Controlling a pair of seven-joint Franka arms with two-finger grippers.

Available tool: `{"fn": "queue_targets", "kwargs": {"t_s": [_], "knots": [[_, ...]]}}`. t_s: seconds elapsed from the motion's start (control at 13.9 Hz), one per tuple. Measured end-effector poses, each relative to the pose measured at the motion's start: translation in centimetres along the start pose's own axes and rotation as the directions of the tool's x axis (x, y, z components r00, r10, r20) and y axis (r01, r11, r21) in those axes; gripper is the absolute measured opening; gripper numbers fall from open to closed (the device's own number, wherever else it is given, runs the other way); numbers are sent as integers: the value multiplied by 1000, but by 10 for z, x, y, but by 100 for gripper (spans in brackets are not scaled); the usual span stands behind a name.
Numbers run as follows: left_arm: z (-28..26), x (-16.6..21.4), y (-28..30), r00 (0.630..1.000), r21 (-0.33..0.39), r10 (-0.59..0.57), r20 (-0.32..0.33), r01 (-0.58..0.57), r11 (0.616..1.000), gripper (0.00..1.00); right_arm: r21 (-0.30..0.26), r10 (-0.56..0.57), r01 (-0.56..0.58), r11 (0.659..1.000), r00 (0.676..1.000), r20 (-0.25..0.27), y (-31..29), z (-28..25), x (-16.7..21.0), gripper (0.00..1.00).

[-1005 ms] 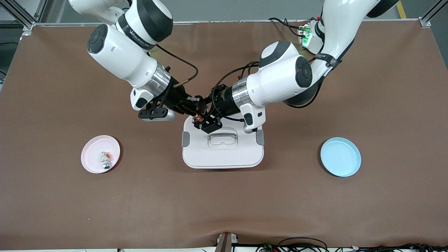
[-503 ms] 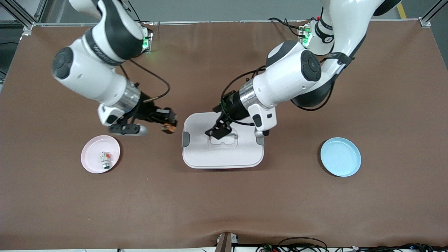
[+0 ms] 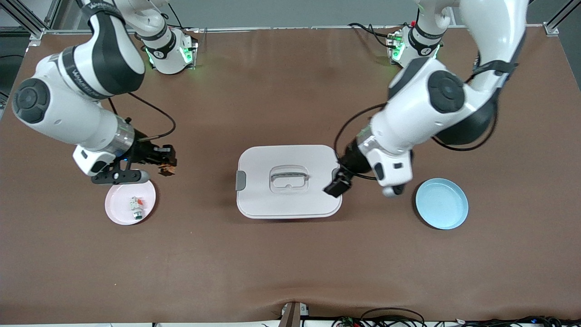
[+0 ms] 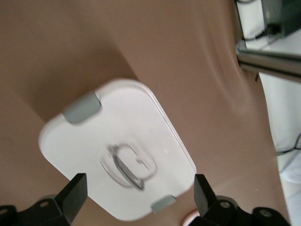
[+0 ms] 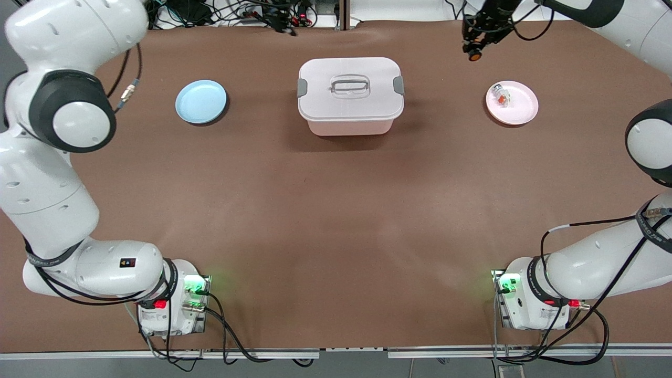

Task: Transfer orange switch to right arm and place
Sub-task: 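Open the left gripper and withdraw while the right gripper carries switch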

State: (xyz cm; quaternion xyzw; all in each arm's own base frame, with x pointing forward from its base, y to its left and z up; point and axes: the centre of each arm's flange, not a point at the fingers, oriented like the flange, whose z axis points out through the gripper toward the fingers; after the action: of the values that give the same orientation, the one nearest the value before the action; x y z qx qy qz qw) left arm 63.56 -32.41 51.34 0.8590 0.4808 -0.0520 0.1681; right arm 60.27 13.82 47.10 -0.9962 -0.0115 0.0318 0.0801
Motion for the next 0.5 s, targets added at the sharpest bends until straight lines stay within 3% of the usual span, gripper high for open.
{"fn": "queue_targets", "kwargs": {"t_s": [0.36, 0.5], "knots": [[-39, 97, -49, 967, 210, 203, -156, -168, 963, 100, -63, 47, -46, 997, 999, 14, 73, 18, 3, 36], [-54, 116, -67, 946, 282, 277, -167, -223, 933, 100, -91, 63, -64, 994, 998, -13, 98, 36, 3, 36]]}}
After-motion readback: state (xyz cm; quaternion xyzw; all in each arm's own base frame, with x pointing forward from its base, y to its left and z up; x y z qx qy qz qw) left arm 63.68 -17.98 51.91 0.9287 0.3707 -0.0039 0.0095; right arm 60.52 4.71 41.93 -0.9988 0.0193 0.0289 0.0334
